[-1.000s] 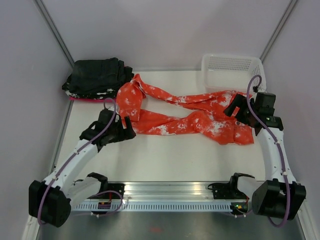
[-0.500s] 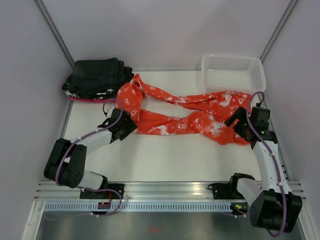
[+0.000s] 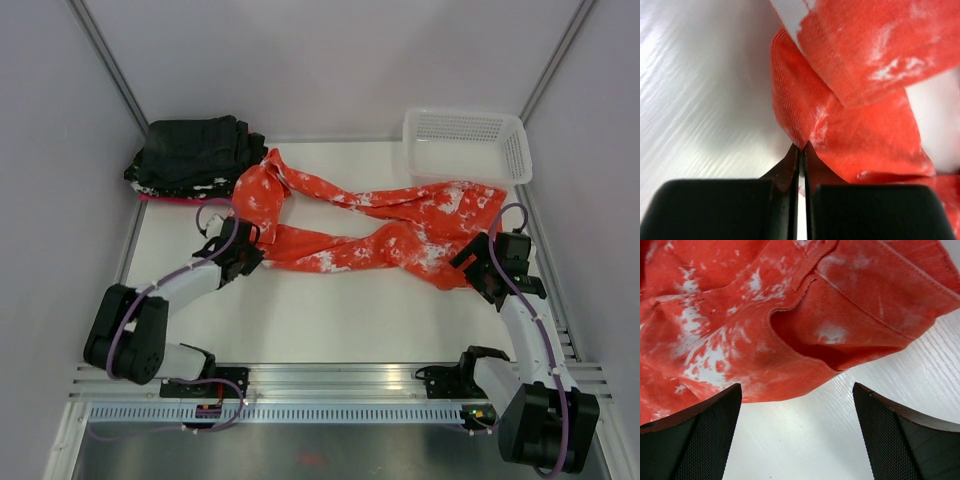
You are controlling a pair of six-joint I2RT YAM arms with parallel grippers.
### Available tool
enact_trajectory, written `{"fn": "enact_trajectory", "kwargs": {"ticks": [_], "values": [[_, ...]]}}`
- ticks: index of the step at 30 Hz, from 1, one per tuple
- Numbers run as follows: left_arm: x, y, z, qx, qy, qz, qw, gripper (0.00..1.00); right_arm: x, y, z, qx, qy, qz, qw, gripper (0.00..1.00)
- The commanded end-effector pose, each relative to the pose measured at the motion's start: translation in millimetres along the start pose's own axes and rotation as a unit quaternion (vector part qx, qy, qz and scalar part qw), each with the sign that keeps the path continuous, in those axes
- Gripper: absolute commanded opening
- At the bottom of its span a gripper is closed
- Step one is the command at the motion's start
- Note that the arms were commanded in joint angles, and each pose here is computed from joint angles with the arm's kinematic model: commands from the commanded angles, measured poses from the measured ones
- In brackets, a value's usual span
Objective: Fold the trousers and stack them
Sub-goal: Flatten the trousers out
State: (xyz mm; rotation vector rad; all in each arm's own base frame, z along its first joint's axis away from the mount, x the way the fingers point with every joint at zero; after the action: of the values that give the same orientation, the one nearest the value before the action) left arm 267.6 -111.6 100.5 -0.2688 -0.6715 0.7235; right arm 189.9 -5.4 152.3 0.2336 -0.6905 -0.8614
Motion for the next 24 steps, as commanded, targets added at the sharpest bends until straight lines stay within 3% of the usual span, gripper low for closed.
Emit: {"fn": "enact_trajectory", "kwargs": {"ticks": [1, 7, 13, 15, 17, 19, 21, 24], "values": [[4, 21, 37, 0.047, -0.012, -0.001, 0.999, 0.02, 6, -3, -4, -0.017, -0.037, -0.003, 0.999, 0.97], [19, 50, 122, 0.072, -0.071, -0.016, 0.995, 0.02, 8, -4, -5, -0.035, -0.033, -0.001, 0.999, 0.98], [7, 65, 156, 0.025, -0.03, -0.038, 0.999, 0.02, 14, 1, 1, -0.033, -0.036, 0.006, 0.999, 0.98], [7, 63, 156, 0.024, -0.02, -0.052, 0.998, 0.17, 11, -2, -1, -0.037, -0.029, 0.011, 0.999, 0.98], [10, 59, 151, 0.023, -0.021, -0.083, 0.996, 0.65, 8, -4, -3, -0.037, -0.019, 0.013, 0.999, 0.98], [22, 49, 150, 0.039, -0.041, -0.094, 0.994, 0.92, 5, -4, -5, -0.031, -0.01, 0.012, 0.999, 0.98], [40, 38, 154, 0.052, -0.077, -0.113, 0.989, 1.0, -1, -8, -8, -0.035, 0.0, 0.009, 0.999, 0.98], [64, 18, 154, 0.071, -0.126, -0.139, 0.98, 1.0, -7, -13, -13, -0.038, 0.012, 0.005, 0.999, 0.97]]}}
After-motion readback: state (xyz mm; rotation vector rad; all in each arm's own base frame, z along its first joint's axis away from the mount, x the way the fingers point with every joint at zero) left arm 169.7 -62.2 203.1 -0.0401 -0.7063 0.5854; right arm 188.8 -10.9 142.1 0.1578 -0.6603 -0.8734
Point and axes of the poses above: each gripper's point midway between its finger pads, its own z axis back along the fingers, its own y axis along the line the jaws close on, x = y × z, the point moved 9 cm from there along z, back along the fingers, and after that the axes turned 4 degrees about -z, right-handed, at the moved point
